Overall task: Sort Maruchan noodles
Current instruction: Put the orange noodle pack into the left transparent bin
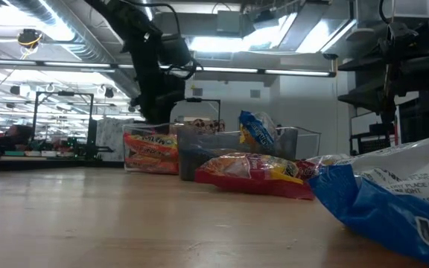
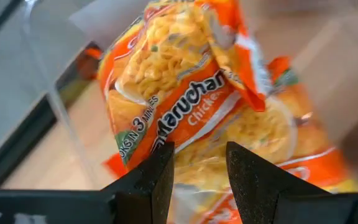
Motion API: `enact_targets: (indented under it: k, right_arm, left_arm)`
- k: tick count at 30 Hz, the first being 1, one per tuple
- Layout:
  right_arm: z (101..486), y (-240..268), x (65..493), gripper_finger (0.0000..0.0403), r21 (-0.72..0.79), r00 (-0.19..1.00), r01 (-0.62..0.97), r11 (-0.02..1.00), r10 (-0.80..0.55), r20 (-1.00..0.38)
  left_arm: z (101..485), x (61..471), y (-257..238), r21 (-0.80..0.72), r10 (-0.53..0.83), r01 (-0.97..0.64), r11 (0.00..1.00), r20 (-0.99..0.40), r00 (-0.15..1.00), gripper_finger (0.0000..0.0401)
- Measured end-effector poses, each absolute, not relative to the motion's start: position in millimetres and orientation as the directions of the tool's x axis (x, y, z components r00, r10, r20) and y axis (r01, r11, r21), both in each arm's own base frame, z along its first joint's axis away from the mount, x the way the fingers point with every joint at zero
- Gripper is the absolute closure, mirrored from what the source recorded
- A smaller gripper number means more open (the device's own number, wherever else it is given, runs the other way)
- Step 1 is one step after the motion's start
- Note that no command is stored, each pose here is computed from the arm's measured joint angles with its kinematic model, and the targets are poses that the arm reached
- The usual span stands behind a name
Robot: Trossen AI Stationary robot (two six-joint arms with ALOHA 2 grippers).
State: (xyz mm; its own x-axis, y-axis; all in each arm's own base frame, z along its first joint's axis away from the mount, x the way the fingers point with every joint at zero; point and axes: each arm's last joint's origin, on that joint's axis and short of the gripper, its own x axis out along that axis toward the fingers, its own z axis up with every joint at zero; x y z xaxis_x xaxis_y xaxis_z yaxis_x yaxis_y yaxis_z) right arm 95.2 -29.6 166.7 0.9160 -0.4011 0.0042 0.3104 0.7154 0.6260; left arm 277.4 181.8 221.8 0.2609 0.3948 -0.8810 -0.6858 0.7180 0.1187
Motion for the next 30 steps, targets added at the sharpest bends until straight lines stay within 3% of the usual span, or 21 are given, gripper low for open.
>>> enact_targets:
  k: [10,17,22,26,30]
  right_arm:
    - [166.9,-29.9,95.0,0.0079,0.625,0.91,0.32,0.712,-0.414,0.006]
    - [166.9,-30.0,95.0,0.0079,0.624,0.909,0.322,0.712,-0.416,0.006]
    - [166.9,-30.0,95.0,0.0079,0.623,0.909,0.322,0.713,-0.417,0.006]
    - [167.0,-30.0,95.0,0.0079,0.623,0.909,0.323,0.713,-0.417,0.007]
    - [166.9,-30.0,95.0,0.0079,0.623,0.909,0.323,0.713,-0.418,0.007]
  left_arm:
    - [228.9,288.2,179.0,0.241,0.485,-0.597,0.765,-0.825,0.29,0.0277]
    - [218.4,300.5,175.3,0.178,0.393,-0.499,0.848,-0.843,0.368,0.0312]
    - [227.5,302.5,174.8,0.177,0.426,-0.54,0.823,-0.821,0.38,0.033]
    - [264.6,303.2,177.5,0.186,0.522,-0.591,0.785,-0.713,0.469,0.0353]
    - [276.1,303.0,183.8,0.175,0.583,-0.642,0.747,-0.636,0.506,0.039]
